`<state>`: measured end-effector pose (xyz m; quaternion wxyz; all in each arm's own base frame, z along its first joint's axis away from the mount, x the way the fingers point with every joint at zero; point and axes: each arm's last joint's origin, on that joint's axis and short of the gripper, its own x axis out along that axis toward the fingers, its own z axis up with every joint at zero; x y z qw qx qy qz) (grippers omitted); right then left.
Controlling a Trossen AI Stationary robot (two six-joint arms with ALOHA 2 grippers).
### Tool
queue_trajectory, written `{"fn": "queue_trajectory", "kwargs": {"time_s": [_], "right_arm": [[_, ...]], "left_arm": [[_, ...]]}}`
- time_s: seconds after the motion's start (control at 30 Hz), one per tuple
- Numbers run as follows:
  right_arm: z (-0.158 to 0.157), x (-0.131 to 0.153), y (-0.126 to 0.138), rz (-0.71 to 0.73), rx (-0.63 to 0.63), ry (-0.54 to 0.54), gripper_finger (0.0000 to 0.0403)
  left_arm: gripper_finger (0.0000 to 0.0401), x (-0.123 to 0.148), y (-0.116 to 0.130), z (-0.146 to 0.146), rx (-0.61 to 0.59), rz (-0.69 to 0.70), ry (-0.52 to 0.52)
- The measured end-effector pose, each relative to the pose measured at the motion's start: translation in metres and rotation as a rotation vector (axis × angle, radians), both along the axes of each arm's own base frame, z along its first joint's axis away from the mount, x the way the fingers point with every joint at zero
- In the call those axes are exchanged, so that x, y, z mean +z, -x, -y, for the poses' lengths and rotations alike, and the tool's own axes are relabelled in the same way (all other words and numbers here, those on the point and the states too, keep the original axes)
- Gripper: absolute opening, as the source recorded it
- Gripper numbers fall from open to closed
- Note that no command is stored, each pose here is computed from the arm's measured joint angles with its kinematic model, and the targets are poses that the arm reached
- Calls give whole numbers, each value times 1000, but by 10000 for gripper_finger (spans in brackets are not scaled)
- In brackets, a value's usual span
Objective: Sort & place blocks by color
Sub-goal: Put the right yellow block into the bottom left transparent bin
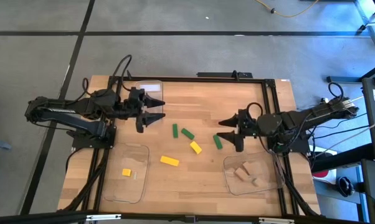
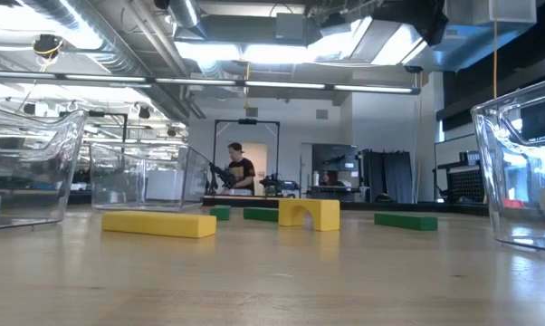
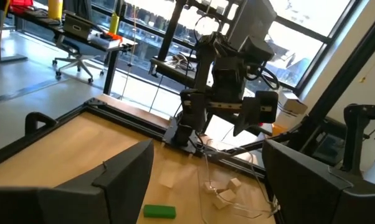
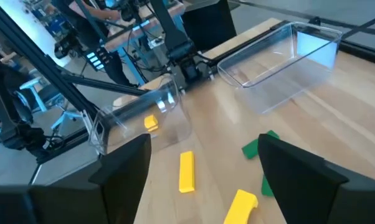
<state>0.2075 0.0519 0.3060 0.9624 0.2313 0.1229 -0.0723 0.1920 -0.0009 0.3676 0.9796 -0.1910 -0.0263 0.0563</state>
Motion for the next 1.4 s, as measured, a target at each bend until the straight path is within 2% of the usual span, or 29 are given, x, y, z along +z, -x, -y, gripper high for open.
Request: {"fn": "queue_trajectory", "kwargs": {"time_s": [0.1,0.2,0.27,0.4,0.53,0.7,0.93,1.07,1.4], "right_arm": [[0,-1,-1,-6,-2,-3,296],[1,-8,-12,-47,-32,-71,296],[-2,-18,-30,-155,-30,-102,296],[-14,-44,-75,-390,-11,-50,296],[-24,-76,-115,-564,-72,-12,296],[-32,-111,-146,-729,-117,27,296],[-34,-148,-164,-824,-145,72,296],[-31,-155,-166,-837,-176,96,296],[-33,-168,-165,-898,-163,14,296]], "left_arm": [[292,0,0,0,0,0,0],[292,0,0,-1,19,0,0],[292,0,0,-1,27,1,0],[292,0,0,-1,27,4,1],[292,0,0,-1,27,2,1],[292,0,0,-1,27,2,1],[292,0,0,-1,27,2,4],[292,0,0,-1,27,2,8],[292,0,0,-2,79,8,22]]}}
